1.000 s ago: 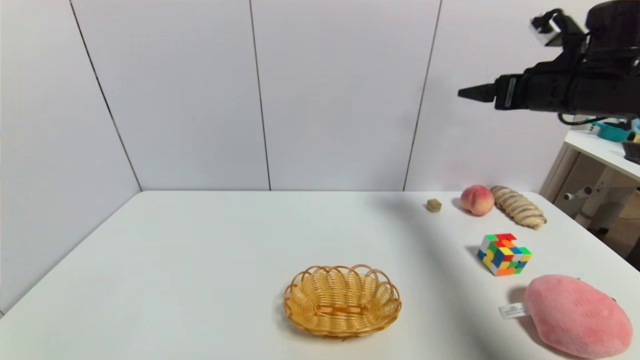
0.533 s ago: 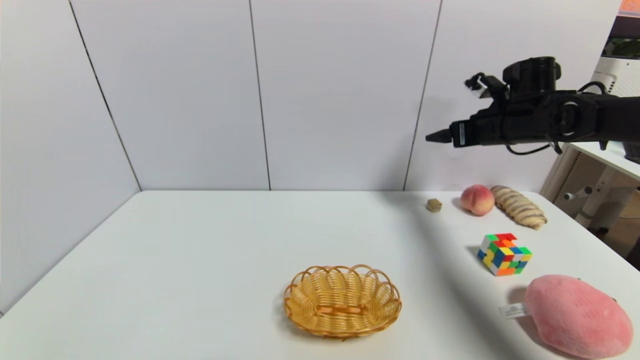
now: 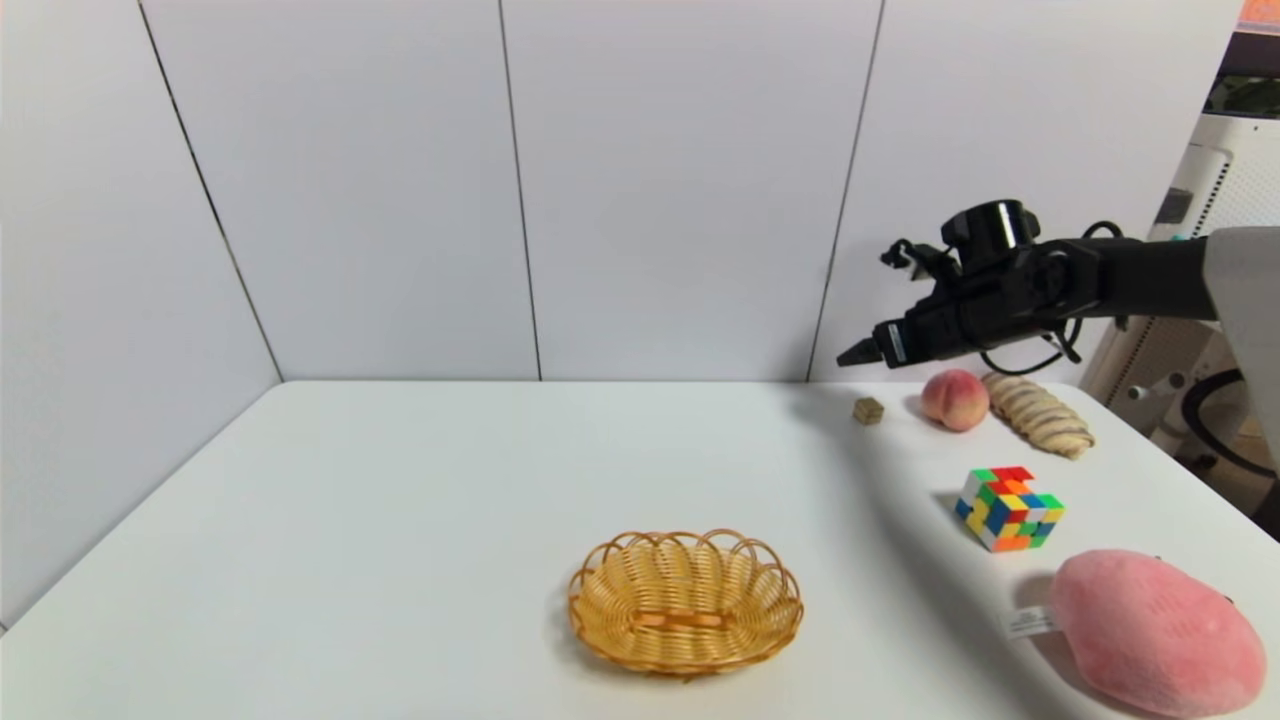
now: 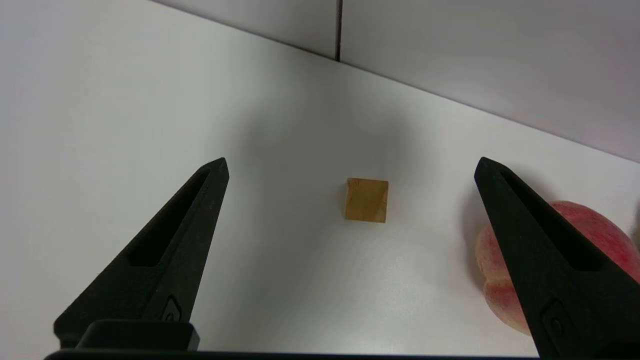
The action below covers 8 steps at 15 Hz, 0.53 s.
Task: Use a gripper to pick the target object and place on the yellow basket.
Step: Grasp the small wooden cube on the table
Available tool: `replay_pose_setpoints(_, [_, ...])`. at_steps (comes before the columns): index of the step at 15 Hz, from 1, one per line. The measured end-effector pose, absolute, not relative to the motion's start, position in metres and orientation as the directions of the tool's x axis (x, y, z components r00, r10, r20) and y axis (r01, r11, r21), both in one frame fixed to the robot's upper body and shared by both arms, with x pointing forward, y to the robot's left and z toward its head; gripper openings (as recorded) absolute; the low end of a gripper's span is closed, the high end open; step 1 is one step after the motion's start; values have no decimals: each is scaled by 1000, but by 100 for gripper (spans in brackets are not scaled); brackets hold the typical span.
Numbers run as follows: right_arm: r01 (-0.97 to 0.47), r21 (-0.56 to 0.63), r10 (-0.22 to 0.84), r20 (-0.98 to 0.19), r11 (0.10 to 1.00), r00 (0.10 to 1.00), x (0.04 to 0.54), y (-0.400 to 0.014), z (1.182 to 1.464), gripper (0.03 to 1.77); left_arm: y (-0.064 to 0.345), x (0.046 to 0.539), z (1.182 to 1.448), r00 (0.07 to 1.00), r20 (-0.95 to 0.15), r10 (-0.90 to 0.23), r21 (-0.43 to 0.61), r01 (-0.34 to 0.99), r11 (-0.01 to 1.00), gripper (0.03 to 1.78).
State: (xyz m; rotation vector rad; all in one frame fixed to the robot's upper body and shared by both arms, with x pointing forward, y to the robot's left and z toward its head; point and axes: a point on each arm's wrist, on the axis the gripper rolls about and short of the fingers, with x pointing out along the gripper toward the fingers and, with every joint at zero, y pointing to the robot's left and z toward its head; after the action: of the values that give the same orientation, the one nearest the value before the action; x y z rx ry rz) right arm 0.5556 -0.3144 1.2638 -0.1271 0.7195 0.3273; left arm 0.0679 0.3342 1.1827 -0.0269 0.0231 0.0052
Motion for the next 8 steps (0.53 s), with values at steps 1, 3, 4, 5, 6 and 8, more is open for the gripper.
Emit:
replay_pose_setpoints(1, [-339,-5,248,-672,941,697,559,-315,1258,170,334,68,1183,1000,-23,6,-26,-6,1000,169])
replay_pose_setpoints(3, [-339,1,246,-689,941,682,562,-315,1247,170,334,68,1183,1000,-23,6,-26,-6,1000,169])
replay_pose_setpoints(4, [-339,3,246,-696,941,675,564,-315,1242,170,334,68,1183,1000,-23,5,-27,-6,1000,169])
replay_pose_setpoints(5, [-341,4,245,-703,940,668,565,-315,1238,170,334,68,1183,1000,-23,5,-27,-6,1000,169])
replay_pose_setpoints(6, [-343,4,245,-708,939,662,566,-315,1233,170,334,68,1183,1000,-23,5,-27,-6,1000,169])
replay_pose_setpoints(8, [-343,8,243,-719,939,651,569,-316,1225,170,334,68,1183,1000,-23,5,-27,-6,1000,169])
